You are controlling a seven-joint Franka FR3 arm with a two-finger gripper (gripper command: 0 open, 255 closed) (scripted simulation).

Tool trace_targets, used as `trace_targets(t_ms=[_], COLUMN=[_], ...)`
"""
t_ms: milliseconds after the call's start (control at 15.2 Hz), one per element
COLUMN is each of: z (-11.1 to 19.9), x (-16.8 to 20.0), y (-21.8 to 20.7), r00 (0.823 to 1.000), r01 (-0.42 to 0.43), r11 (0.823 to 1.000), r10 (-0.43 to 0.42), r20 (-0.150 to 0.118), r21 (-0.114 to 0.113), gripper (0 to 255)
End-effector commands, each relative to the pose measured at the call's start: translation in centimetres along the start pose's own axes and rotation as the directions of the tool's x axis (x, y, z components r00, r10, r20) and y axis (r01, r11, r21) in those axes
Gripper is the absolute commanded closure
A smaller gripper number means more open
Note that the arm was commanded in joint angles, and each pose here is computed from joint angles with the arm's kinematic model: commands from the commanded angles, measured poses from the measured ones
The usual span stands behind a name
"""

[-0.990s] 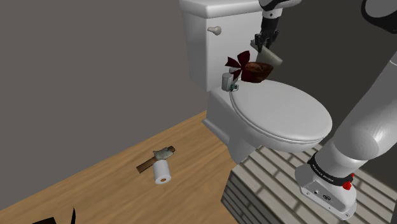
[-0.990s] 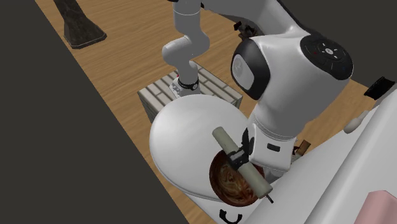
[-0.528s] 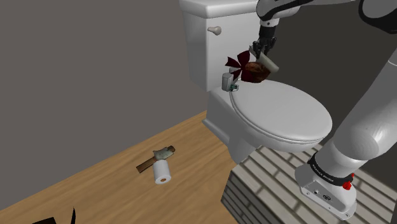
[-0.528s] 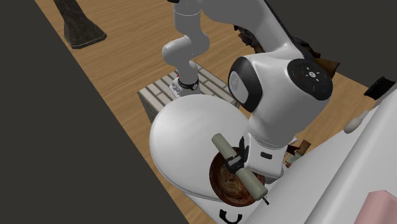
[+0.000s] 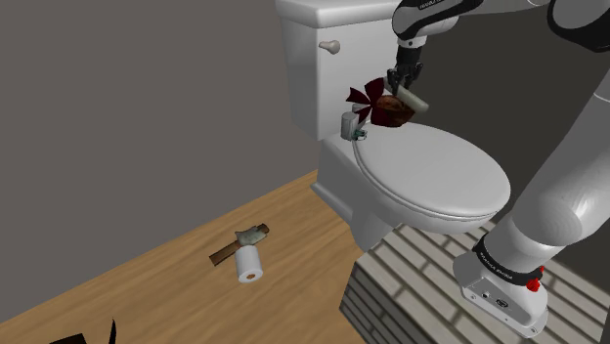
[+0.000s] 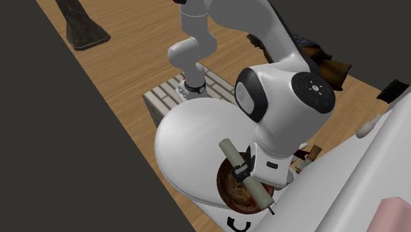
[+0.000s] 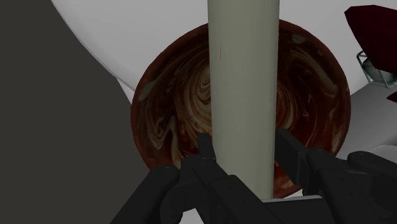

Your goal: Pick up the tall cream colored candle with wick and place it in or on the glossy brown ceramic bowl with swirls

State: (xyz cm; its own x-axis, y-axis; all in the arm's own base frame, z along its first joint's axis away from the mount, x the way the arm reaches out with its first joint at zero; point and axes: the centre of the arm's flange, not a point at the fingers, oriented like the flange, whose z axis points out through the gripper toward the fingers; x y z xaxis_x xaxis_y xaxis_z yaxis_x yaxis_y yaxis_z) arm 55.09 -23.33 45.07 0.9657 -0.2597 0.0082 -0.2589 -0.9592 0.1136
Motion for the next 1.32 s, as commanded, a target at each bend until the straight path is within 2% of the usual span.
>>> trace_targets(t_ms=[0, 66, 132, 462, 726, 1254], z=[0.0, 0.0, 0.0, 0.0, -5.0, -5.0], x=[0.0, 0.0, 0.0, 0.0, 0.0, 0.0], y=[0.0, 0.0, 0.0, 0.0, 0.0, 0.0], r00=[1.0, 1.0, 1.0, 1.0, 1.0, 1.0], r01=[0.0, 0.0, 0.0, 0.0, 0.0, 0.0], r11=[1.0, 1.0, 1.0, 1.0, 1.0, 1.0], r10=[0.0, 0.0, 0.0, 0.0, 0.0, 0.0], r20=[-0.001, -0.001, -0.001, -0.001, -0.001, -0.001], r21=[0.0, 0.0, 0.0, 0.0, 0.0, 0.0], gripper=[255, 255, 0, 0, 0, 0])
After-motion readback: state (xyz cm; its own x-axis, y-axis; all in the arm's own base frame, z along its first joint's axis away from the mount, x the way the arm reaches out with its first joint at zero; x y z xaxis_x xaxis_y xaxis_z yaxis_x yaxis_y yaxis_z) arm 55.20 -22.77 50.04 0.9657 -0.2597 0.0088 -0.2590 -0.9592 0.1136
